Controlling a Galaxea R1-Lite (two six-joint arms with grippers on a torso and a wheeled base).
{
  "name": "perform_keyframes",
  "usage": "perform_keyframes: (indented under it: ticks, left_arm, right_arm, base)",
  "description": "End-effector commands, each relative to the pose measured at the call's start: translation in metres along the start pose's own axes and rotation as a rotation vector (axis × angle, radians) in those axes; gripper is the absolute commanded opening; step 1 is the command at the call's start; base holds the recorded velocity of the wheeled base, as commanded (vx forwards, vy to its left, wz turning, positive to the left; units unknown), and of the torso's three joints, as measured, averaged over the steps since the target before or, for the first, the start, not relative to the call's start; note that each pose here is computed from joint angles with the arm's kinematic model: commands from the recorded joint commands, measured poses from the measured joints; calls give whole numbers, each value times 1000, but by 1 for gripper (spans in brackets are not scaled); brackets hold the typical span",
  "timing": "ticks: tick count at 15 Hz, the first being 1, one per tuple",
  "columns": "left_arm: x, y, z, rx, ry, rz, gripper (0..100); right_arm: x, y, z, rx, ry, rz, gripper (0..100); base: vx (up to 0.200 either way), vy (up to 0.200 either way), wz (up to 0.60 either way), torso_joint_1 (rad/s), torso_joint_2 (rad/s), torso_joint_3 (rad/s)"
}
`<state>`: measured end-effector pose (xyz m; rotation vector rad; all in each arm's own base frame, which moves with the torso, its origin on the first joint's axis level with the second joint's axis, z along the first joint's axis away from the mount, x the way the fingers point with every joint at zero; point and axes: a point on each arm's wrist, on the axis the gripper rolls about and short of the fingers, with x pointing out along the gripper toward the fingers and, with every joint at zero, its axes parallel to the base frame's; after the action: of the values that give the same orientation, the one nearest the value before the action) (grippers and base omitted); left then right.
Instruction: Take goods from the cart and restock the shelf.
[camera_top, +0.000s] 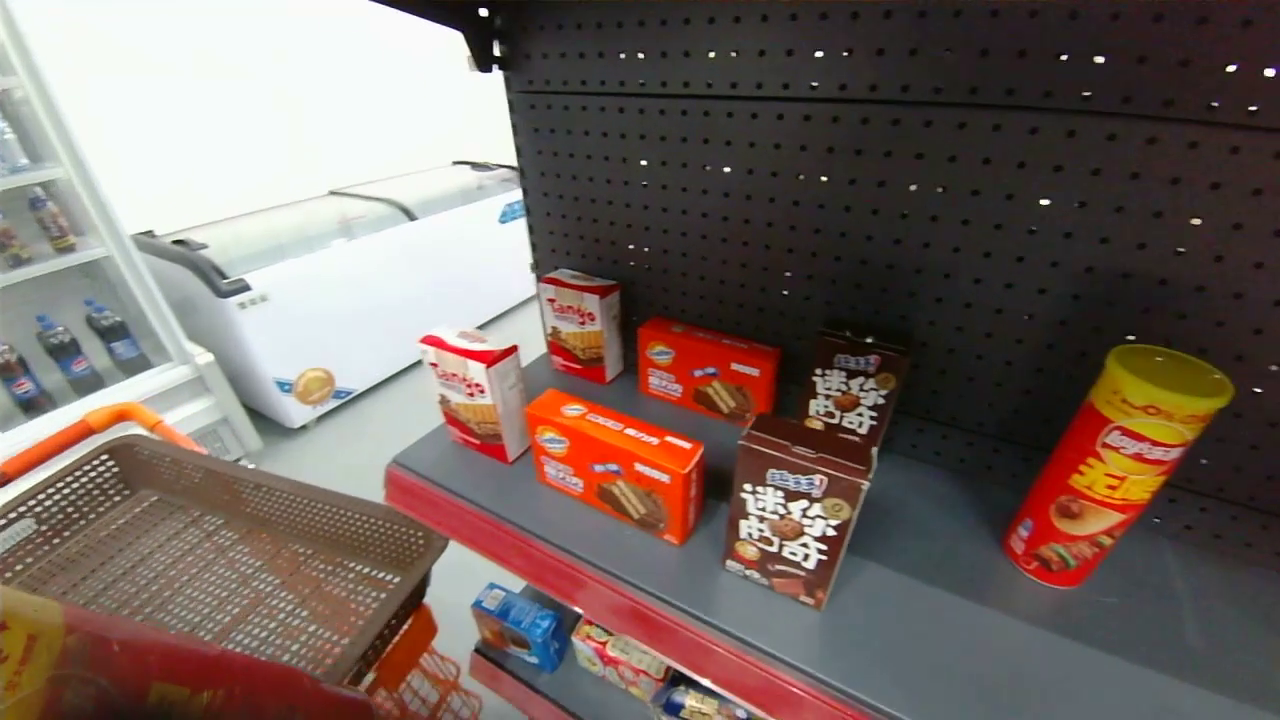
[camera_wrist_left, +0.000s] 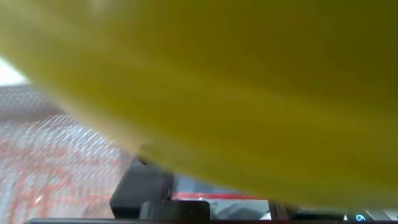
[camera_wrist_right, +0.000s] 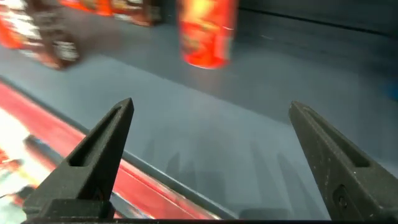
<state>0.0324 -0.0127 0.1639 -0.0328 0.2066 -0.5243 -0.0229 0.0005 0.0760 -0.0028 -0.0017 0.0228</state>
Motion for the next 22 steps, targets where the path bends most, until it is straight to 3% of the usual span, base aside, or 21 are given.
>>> perform_keyframes:
  ticks: [1,8,16,20,22]
  left_arm:
    - [1,1,-3,-6,13,0,0]
    - [2,1,-5,-10,18,2,0]
    - [1,0,-3,-5,13,-3,0]
    - [1,-1,-4,-5,15,-55,0]
    - [-1,-3,9,15,-19,-113,0]
  right_arm:
    - [0,0,0,0,0,0,100]
    - [0,0,0,0,0,0,100]
    - [0,0,0,0,0,0,100]
    - [0,0,0,0,0,0,100]
    - [0,0,0,0,0,0,100]
  base:
    - [0,0,-600,2,2,7]
    - [0,0,-600,0,2,2]
    - [0,0,0,0,0,0]
    - [0,0,0,0,0,0]
    - [0,0,0,0,0,0]
